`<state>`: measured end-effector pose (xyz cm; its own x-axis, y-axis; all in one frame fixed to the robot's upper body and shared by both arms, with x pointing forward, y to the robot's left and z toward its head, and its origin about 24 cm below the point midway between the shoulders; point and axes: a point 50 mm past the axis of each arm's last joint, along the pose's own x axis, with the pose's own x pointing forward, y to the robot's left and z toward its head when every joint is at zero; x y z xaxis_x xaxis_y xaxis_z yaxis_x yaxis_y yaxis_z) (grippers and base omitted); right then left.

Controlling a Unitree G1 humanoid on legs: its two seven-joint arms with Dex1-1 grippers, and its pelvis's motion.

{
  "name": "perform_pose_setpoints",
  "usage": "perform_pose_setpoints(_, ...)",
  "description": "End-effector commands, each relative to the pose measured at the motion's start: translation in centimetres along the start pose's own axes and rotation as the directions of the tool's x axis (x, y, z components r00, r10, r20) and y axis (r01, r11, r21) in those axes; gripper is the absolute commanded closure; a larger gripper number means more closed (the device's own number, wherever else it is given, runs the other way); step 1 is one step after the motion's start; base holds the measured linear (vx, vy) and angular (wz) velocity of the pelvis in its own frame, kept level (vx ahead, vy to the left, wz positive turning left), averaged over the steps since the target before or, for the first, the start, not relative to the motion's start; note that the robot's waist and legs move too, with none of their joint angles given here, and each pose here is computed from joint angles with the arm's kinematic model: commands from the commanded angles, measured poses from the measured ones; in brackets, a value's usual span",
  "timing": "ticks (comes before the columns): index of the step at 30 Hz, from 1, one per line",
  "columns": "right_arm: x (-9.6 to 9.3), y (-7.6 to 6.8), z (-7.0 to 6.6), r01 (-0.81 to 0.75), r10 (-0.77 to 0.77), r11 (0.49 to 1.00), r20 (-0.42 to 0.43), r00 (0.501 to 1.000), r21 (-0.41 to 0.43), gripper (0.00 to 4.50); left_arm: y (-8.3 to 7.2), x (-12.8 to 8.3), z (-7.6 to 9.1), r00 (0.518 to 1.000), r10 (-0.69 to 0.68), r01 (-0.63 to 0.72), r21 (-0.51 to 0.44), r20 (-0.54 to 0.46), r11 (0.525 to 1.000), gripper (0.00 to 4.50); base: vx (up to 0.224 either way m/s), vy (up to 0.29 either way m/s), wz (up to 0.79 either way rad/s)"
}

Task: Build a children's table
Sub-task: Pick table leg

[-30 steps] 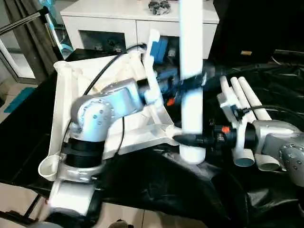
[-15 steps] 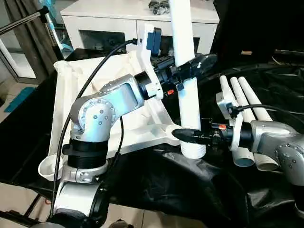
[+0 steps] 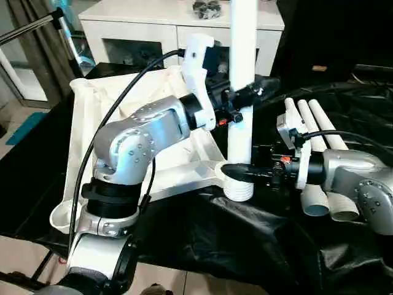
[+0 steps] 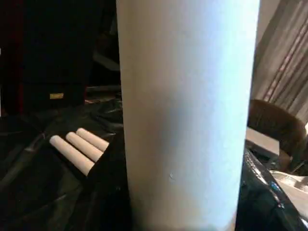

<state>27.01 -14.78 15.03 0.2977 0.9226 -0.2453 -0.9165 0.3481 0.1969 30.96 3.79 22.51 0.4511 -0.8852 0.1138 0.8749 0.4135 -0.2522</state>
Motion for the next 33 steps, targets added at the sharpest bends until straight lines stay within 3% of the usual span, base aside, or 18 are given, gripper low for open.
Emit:
perform_pose_setpoints(1, 0.2, 0.2, 0.2, 0.004, -0.005, 1.000, -0.031, 1.000, -0.019, 1.28, -0.3, 0.2, 0.5, 1.000, -0.005, 0.004, 0.040, 0.007, 0.999, 2.70, 0.000, 0.000, 0.00)
perform_pose_setpoints(10, 0.9, -0.7, -0.1, 0.070, -0.069, 0.997, -0.032, 0.997, 0.011, 1.28, -0.8, 0.4, 0.5, 0.999, -0.054, 0.054, 0.048, -0.003, 0.997, 2.71, 0.000, 0.000, 0.00)
perform_pose_setpoints(25, 1.3, -0.4, -0.9, 0.043, -0.041, 0.999, -0.067, 0.997, 0.032, 1.28, -1.2, 0.5, 0.7, 0.997, -0.080, 0.080, 0.039, 0.011, 0.996, 2.71, 0.000, 0.000, 0.00)
perform_pose_setpoints(33, 1.4, -0.5, -0.9, 0.043, -0.041, 0.998, -0.057, 0.998, 0.043, 2.00, -1.3, 0.6, 0.7, 0.995, -0.095, 0.095, 0.042, 0.007, 0.995, 2.71, 0.000, 0.000, 0.00)
